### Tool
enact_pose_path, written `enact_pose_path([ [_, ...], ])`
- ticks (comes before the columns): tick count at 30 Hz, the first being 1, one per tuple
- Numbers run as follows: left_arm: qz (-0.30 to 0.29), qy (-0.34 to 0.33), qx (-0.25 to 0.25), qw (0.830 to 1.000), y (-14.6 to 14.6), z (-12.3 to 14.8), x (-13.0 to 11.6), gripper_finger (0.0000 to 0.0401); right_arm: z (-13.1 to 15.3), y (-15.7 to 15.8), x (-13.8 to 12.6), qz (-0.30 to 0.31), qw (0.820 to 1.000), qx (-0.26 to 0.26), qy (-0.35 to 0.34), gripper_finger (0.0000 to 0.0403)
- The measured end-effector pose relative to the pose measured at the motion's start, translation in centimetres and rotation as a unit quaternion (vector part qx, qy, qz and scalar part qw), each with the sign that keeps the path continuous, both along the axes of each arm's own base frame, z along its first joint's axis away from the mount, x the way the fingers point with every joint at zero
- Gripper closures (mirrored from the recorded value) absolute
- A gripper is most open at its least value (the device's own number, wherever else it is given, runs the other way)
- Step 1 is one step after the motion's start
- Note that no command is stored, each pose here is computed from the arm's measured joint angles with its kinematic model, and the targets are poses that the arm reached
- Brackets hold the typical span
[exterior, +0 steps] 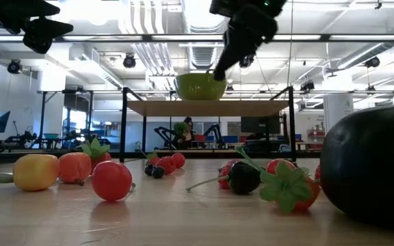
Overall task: Pick & Place Fruit
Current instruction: Put the black cherry into the green colander on the shelf
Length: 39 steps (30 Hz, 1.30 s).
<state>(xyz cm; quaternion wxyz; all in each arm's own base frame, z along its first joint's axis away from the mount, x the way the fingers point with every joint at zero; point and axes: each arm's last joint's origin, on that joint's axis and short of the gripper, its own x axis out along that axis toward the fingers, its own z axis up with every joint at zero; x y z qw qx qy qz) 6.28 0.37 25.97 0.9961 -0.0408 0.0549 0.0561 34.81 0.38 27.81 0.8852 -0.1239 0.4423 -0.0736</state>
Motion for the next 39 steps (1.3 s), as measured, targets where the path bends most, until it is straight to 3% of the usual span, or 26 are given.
enact_pose_path([
  [14, 0.0, 0.0, 0.0, 1.0, 0.0, 0.0, 0.0, 0.016, 6.7, -9.0, 0.0, -0.1, 0.991, -0.03, -0.084, 0.0352],
  [21, 0.0, 0.0, 0.0, 1.0, 0.0, 0.0, 0.0, 0.016, 8.0, -11.9, -1.1, -0.154, 0.983, -0.019, -0.098, 0.0387],
  [29, 0.0, 0.0, 0.0, 1.0, 0.0, 0.0, 0.0, 0.016, 7.8, -9.6, -2.7, -0.157, 0.987, 0.036, -0.003, 0.0394],
  [39, 0.0, 0.0, 0.0, 1.0, 0.0, 0.0, 0.0, 0.016, 5.6, -2.6, -3.6, -0.085, 0.991, 0.061, 0.088, 0.0394],
])
